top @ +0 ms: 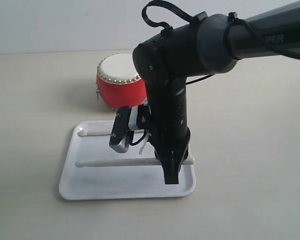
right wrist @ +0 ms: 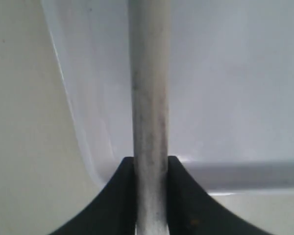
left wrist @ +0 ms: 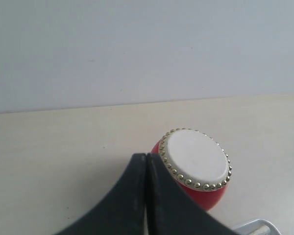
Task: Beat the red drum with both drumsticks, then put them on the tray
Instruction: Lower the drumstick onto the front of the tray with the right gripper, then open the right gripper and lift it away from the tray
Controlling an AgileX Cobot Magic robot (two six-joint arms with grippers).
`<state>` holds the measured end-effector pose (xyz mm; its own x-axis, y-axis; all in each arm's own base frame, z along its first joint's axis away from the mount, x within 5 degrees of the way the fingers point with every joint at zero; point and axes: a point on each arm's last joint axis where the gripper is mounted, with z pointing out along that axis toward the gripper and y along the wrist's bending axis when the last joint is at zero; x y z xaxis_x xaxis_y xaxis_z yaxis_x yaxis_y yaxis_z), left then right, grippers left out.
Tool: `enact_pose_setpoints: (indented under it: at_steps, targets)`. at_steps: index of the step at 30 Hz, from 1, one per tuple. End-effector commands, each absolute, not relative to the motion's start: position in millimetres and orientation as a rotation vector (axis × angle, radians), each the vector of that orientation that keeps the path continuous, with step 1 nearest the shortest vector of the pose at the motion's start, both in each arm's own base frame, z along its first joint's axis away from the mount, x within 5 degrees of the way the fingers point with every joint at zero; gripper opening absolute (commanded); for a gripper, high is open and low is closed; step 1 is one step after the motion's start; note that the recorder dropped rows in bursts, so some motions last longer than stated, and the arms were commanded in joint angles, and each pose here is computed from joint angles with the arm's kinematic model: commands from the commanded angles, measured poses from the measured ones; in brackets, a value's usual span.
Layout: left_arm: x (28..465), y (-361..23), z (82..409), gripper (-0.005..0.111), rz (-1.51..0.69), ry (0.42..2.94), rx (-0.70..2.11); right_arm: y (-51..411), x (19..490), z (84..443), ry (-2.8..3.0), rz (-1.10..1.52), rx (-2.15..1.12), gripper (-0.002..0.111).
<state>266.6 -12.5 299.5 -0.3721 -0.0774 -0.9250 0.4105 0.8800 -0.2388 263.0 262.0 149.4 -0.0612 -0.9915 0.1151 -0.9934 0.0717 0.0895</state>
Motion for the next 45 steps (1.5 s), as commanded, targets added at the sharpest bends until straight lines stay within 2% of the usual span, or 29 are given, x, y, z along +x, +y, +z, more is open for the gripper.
enact_pose_setpoints:
  at_steps: [1,7,9,11,13,15,18,22,23,24,25,26,27,28,31,35,38,42,45]
  targets:
    - [264.9,-15.5,300.3,0.0,-0.538,1.881,0.26,268.0,265.1,141.6,-2.209,0.006,2.084,0.0]
    - [264.8,-15.7,300.4,0.0,-0.541,1.881,0.262,269.5,265.6,128.8,-2.169,-0.007,2.093,0.0]
    - [264.8,-15.7,300.4,0.0,-0.541,1.881,0.262,269.6,265.9,128.8,-2.171,-0.005,2.097,0.004]
    - [264.8,-15.7,300.4,0.0,-0.541,1.881,0.262,270.5,266.4,130.1,-2.174,-0.01,2.097,0.021]
    - [264.8,-15.9,300.4,0.0,-0.542,1.88,0.263,271.3,266.4,130.0,-2.182,-0.018,2.097,0.058]
    - [264.5,-16.3,300.6,0.0,-0.55,1.879,0.265,271.5,266.7,132.7,-2.196,-0.018,2.1,0.071]
    - [263.1,-19.1,301.6,0.0,-0.586,1.87,0.284,272.7,268.7,156.1,-2.292,-0.013,2.146,0.062]
    - [260.3,-21.9,298.9,0.0,-0.589,1.89,0.359,268.0,267.5,220.5,-2.513,-0.034,2.26,0.046]
    - [260.9,-19.9,297.0,0.0,-0.57,1.915,0.335,256.7,268.0,246.1,-2.615,-0.058,2.246,0.038]
    - [261.4,-18.7,296.3,0.0,-0.562,1.926,0.315,250.7,269.2,255.9,-2.669,-0.07,2.224,0.034]
    - [261.4,-14.9,296.1,0.0,-0.508,1.945,0.289,233.4,271.7,277.4,-2.806,-0.144,2.143,0.022]
    - [260.8,-12.6,297.2,0.0,-0.48,1.951,0.265,224.5,274.5,284.5,-2.879,-0.184,2.097,0.018]
    - [259.0,-7.1,299.2,0.0,-0.409,1.97,0.212,206.5,276.7,297.0,-3.044,-0.32,1.976,0.005]
    - [257.8,-4.8,299.5,0.0,-0.381,1.977,0.192,199.0,277.1,302.1,-3.12,-0.365,1.933,0.0]
    - [241.9,-10.1,299.1,0.0,-0.237,1.952,0.126,157.6,276.4,302.8,-3.463,-0.402,1.712,0.0]
    - [206.7,-40.7,304.0,0.0,-0.127,1.851,0.19,120.1,266.6,295.0,-3.834,-0.338,1.439,0.0]
    - [171.6,-60.0,294.5,0.0,-0.173,1.801,0.324,90.1,252.3,290.9,-4.187,-0.275,1.037,0.0]
    - [155.5,-59.5,291.8,0.0,-0.211,1.773,0.353,76.1,241.8,287.4,-4.391,-0.307,0.652,0.0]
    - [151.1,-58.2,292.8,0.0,-0.217,1.758,0.353,74.3,240.0,282.7,-4.397,-0.356,0.529,0.0]
